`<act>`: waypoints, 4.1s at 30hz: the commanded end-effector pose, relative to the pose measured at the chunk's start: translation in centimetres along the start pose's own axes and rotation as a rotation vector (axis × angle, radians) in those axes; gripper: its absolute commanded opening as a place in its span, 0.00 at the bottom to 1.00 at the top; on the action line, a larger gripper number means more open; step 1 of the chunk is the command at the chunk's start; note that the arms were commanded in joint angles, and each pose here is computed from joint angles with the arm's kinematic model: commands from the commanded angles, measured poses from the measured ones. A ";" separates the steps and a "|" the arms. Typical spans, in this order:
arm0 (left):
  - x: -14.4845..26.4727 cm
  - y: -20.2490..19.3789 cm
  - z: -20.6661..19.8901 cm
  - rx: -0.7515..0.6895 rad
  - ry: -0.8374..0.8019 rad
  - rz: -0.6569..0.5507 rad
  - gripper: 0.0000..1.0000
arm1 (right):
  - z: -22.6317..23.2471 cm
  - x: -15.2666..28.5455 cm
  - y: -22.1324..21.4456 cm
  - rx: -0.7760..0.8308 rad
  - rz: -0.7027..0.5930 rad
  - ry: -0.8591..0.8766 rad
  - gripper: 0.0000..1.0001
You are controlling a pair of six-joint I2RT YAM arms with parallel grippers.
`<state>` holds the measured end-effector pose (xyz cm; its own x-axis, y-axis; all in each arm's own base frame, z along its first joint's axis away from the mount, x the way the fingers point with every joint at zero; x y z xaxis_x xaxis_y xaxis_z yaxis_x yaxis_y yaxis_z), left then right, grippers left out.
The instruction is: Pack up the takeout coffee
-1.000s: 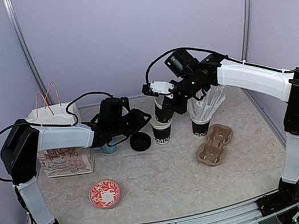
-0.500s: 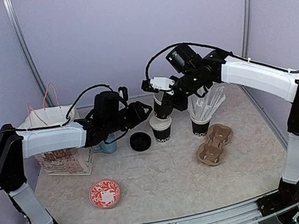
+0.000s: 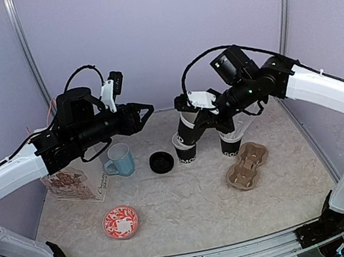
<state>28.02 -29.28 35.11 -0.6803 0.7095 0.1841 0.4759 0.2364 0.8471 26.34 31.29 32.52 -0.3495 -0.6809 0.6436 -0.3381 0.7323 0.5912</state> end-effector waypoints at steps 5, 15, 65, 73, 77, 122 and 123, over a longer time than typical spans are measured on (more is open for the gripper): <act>4.5 0.4 -2.2 -0.246 0.047 0.078 0.51 | 9.4 -3.3 -1.8 0.204 0.091 0.257 0.00; 7.2 2.4 0.7 -0.174 0.241 -0.129 0.84 | 15.5 -5.8 -1.6 0.347 0.115 0.429 0.00; -8.6 -9.8 13.7 -0.090 0.738 0.690 0.54 | 10.7 2.8 -9.8 -0.157 -0.256 0.152 0.39; -10.8 -12.4 16.9 -0.060 0.814 0.765 0.50 | 12.4 1.6 -12.0 -0.144 -0.234 0.131 0.39; -11.8 -13.7 17.5 -0.049 0.813 0.800 0.44 | 12.7 1.6 -11.9 -0.144 -0.249 0.146 0.39; -10.0 -5.7 10.5 -0.011 0.486 0.637 0.08 | 9.5 3.1 -8.0 -0.131 -0.287 0.251 0.40; -10.0 -5.4 9.3 0.005 0.412 0.639 0.08 | 8.8 3.7 -7.2 -0.120 -0.295 0.249 0.40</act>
<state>38.32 -29.44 18.30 -0.3971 0.1290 0.9087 0.9019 -0.1287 0.4124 19.68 22.74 22.54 -0.0609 -0.8340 0.5484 -0.2500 0.5446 0.8006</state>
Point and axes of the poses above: each gripper's point midway between its finger pads, its own x axis back along the fingers, its own z axis along the line the jaws close on, y = z × x, the point moved 5 cm from there along x, back along the fingers, and after that the axes turned 11 degrees about x, right-handed, at the moved point
